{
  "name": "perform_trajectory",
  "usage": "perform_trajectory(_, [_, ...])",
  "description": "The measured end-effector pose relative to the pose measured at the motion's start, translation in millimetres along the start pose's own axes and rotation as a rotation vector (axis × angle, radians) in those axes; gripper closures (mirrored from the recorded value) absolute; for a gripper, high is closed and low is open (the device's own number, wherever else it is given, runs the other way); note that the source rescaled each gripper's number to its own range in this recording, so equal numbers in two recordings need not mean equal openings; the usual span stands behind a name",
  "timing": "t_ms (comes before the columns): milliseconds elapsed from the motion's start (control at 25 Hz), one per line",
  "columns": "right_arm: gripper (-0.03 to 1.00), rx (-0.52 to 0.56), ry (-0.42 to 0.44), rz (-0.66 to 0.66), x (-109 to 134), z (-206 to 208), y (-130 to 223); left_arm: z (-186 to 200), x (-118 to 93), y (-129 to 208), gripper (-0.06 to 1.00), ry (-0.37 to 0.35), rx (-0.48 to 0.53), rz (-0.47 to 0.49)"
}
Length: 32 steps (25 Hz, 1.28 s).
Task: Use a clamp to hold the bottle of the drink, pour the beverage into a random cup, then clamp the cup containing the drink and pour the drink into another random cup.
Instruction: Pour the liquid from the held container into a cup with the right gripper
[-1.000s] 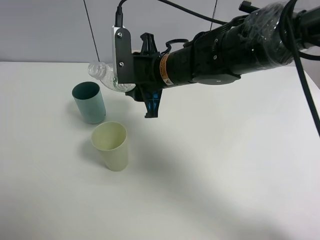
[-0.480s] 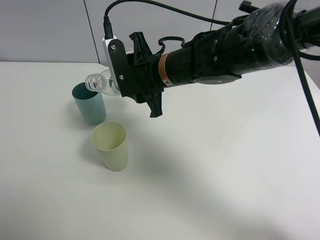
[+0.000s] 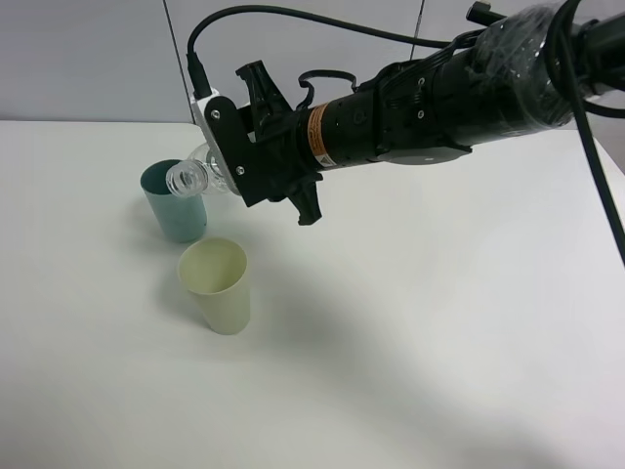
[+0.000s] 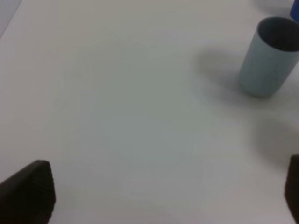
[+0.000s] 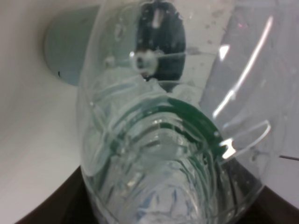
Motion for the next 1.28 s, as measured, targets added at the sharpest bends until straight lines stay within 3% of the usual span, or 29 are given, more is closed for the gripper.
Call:
perform_trajectory(800, [0.97,0.000,0.000,0.340,0.0,0.0,0.0,0.0,0.0,0.0,-0.06,0.000,0.000,0.000])
perform_trajectory(1280, [0.97,0.000,0.000,0.468,0.0,0.0,0.0,0.0,0.0,0.0,-0.06,0.000,0.000,0.000])
Point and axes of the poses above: a point on each arm's last joint axis where the gripper is mounted, z pointing back along that axis away from the gripper, x along the wrist's bending axis when the last joint is at zero, y = z × x, the point moved 7 cm from there along -z, pointing out along that axis toward the gripper, and after that the axes turned 10 degrees about z, right-handed, at the moved point
